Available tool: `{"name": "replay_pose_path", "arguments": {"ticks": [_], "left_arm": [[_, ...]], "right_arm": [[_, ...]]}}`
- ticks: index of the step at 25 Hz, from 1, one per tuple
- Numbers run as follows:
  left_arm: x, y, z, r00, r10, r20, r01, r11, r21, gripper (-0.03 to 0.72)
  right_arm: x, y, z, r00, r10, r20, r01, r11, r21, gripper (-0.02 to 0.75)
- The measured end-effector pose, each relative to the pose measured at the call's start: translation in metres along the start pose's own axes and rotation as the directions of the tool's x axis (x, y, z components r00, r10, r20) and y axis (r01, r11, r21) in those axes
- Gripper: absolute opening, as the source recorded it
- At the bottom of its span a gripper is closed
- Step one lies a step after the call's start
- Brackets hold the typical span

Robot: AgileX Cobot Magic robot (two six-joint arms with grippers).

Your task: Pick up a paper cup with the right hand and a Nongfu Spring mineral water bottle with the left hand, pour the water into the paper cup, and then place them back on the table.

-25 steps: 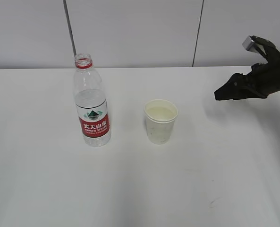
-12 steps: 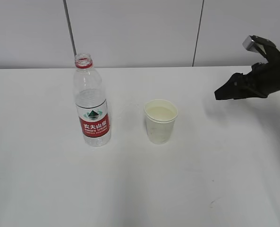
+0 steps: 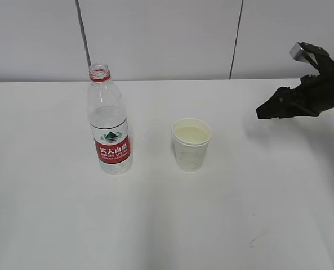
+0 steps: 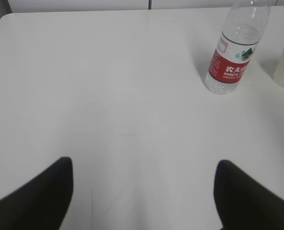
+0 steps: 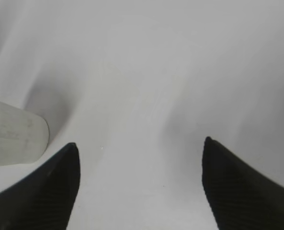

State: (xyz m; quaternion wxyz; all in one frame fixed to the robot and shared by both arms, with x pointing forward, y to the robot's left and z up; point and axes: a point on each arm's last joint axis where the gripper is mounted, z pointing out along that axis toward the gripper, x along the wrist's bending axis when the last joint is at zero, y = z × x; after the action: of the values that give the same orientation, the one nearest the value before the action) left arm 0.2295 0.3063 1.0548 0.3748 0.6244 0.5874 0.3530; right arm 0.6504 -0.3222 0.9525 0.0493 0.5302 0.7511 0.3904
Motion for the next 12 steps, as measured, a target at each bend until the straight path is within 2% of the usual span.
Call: {"name": "replay_pose_path", "arguments": {"ticks": [12], "left_arm": [[0.0000,0.0000,0.0000,1.000,0.000,0.000,0.000,1.000,0.000,0.551]], "right_arm": [[0.0000,0.0000,0.0000,1.000,0.000,0.000,0.000,1.000,0.000,0.587]]}}
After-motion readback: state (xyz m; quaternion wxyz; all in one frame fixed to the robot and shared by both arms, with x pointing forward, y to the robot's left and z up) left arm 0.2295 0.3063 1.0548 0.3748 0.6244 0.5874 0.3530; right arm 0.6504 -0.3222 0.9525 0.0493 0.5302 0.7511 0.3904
